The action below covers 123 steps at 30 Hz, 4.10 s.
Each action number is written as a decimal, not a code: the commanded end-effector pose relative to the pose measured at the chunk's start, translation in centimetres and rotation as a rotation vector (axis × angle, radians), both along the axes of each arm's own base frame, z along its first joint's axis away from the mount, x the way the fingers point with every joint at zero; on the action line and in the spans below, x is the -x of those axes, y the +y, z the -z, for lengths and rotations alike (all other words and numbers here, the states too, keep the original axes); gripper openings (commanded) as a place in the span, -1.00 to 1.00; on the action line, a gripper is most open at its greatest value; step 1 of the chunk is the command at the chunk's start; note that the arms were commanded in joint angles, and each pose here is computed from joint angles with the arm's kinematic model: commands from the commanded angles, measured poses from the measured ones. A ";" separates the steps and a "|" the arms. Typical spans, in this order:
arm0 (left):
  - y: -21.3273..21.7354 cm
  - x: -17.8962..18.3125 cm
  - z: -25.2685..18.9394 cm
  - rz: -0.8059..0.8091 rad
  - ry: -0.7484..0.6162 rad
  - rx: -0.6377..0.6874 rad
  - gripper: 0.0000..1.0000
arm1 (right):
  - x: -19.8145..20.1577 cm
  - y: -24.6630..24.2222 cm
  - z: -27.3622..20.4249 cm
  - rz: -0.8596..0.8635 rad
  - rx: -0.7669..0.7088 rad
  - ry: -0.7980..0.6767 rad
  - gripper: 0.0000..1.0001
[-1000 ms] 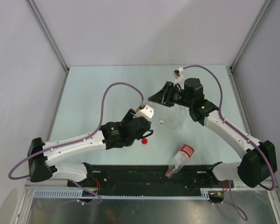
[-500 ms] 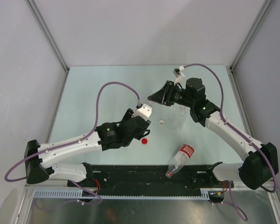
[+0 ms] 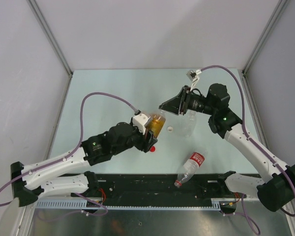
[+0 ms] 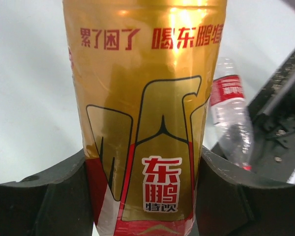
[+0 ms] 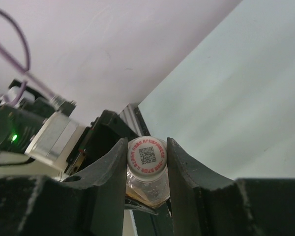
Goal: Unscrew the bottle caps
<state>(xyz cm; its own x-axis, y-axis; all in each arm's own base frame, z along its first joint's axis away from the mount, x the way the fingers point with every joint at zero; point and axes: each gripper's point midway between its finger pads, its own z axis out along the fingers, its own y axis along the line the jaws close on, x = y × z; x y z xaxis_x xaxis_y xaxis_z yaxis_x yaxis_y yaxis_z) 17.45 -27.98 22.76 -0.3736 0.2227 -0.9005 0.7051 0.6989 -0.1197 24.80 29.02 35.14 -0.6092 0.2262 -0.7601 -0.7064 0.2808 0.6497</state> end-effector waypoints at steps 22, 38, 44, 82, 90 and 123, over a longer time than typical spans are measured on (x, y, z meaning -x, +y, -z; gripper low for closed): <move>-3.0 15.8 -13.7 1.047 -0.196 0.587 -1.00 | 9.4 -0.8 -4.6 -0.451 -0.114 -0.455 -1.00; -4.6 9.8 -9.1 0.752 -0.109 0.426 -1.00 | 8.3 -2.5 -8.1 -0.346 -0.206 -0.427 0.61; -4.3 6.3 -7.7 0.559 -0.125 0.356 -1.00 | 8.3 -3.4 -9.2 -0.287 -0.215 -0.466 0.98; 0.9 -3.3 -0.1 -0.234 -0.210 -0.339 -1.00 | -3.2 -3.1 -1.0 0.277 0.047 0.059 0.60; 0.9 -3.2 0.1 -0.230 -0.199 -0.335 -1.00 | -2.7 -1.9 0.9 0.226 0.097 0.112 0.41; -2.8 0.6 -1.3 0.081 -0.082 -0.010 -1.00 | 1.2 -0.9 -2.4 0.077 0.058 -0.058 -1.00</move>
